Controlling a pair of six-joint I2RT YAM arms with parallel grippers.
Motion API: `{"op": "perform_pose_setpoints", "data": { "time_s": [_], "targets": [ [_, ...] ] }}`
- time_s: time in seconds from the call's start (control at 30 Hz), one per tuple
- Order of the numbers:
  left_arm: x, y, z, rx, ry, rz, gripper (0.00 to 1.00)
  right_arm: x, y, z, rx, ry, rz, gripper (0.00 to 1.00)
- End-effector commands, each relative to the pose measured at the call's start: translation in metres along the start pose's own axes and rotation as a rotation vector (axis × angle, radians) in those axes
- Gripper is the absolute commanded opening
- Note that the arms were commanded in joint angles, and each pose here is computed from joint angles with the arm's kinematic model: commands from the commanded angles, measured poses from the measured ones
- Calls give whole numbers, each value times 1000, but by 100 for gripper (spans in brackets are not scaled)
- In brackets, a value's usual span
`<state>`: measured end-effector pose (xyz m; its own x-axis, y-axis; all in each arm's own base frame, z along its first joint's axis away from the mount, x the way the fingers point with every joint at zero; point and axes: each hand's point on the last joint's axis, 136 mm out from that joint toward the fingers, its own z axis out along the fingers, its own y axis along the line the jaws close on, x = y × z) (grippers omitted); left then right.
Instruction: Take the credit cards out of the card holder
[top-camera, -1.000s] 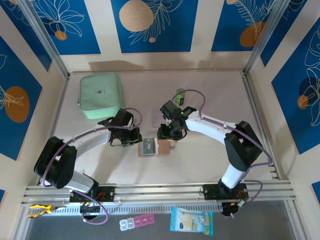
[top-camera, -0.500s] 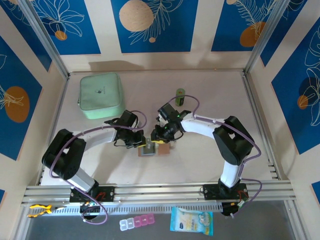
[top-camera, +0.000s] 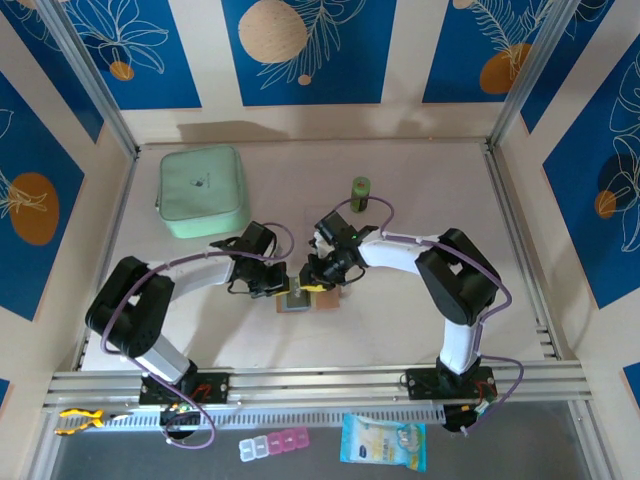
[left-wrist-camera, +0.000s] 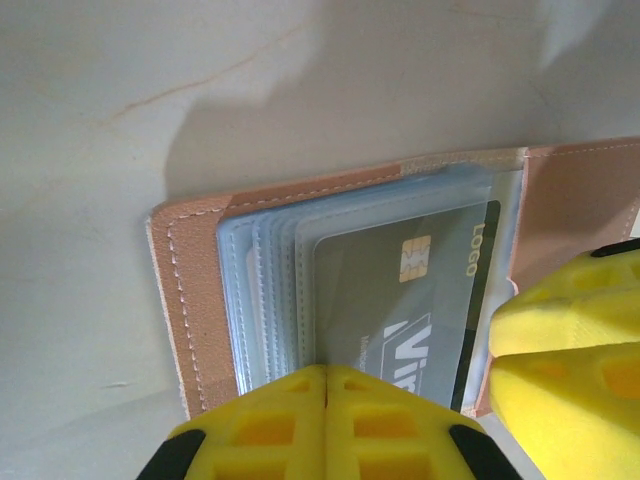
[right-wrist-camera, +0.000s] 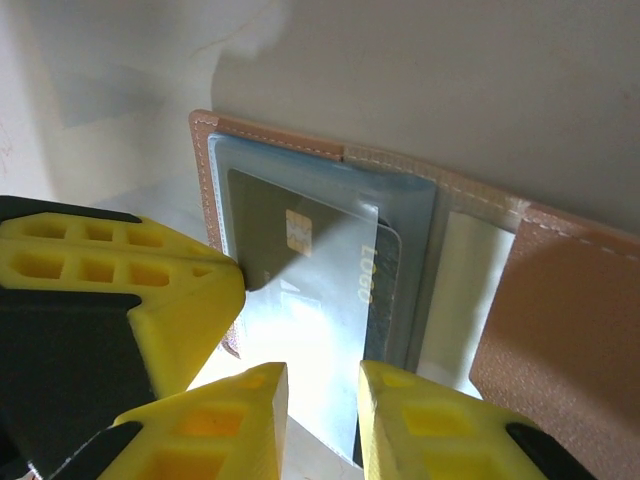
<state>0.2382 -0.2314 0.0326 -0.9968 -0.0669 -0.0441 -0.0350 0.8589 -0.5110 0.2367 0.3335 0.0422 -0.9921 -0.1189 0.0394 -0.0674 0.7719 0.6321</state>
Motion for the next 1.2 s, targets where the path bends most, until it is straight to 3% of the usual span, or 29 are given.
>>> {"op": "perform_pose_setpoints", "data": {
  "time_s": [0.0,0.57,1.17],
  "targets": [
    [11,17,7,-64,31,6,0,5,-4,4,-13,31,10,26],
    [14,22,8,-82,37,7,0,8,-23,7,58,43,47,21],
    [4,-1,-13,-17,-12,33,1,7,-6,-16,27,-25,-7,22]
  ]
}}
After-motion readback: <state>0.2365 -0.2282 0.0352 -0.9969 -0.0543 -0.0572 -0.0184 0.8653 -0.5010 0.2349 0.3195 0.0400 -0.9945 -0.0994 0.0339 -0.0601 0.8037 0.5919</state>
